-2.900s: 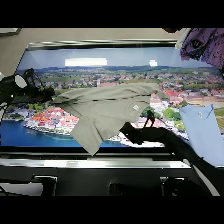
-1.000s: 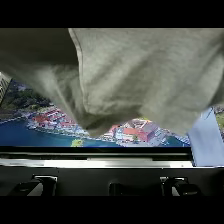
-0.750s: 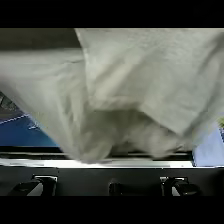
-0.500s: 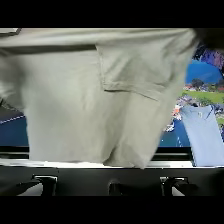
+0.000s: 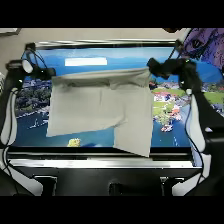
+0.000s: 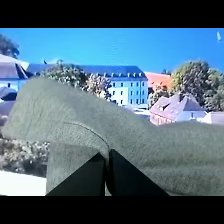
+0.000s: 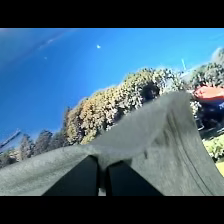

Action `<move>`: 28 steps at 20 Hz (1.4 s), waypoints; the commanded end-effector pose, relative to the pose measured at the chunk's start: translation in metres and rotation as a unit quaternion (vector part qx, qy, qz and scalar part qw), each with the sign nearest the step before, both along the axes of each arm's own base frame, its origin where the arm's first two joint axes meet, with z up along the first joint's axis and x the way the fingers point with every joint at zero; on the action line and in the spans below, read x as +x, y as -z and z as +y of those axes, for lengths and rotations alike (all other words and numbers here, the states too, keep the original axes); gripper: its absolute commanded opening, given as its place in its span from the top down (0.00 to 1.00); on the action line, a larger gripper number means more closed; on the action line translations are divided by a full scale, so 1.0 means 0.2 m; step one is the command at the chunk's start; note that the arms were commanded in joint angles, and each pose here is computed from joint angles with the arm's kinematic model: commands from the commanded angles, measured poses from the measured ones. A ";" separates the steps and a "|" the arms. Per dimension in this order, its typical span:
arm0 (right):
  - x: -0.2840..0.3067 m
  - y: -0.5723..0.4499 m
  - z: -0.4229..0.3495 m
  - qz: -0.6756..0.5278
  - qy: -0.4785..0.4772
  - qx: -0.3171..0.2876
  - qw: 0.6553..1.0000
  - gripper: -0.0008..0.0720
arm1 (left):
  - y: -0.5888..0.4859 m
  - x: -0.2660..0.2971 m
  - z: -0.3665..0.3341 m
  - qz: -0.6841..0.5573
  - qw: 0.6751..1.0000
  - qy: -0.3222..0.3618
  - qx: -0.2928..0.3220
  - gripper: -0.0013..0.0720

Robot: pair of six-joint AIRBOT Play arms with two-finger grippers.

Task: Fold the clothes and pants, and hang the long-sleeved shirts on hangers.

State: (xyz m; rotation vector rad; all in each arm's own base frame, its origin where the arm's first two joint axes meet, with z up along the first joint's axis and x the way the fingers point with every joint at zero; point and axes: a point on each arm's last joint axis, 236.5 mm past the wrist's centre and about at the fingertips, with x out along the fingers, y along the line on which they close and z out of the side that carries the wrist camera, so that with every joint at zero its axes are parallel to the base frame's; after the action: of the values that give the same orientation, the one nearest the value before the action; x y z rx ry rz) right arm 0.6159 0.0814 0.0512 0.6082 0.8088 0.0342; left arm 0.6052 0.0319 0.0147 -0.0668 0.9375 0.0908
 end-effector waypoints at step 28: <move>-1.26 0.86 0.05 0.258 -0.246 0.122 0.926 0.54 | -0.18 -0.59 0.22 0.176 0.975 -0.102 -0.085 0.39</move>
State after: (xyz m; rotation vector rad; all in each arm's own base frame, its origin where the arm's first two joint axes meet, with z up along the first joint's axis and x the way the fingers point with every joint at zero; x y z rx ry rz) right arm 0.3674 0.0762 -0.1041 0.6772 1.4676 0.4204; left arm 0.4917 0.0793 0.0516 -0.3035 1.2703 0.2215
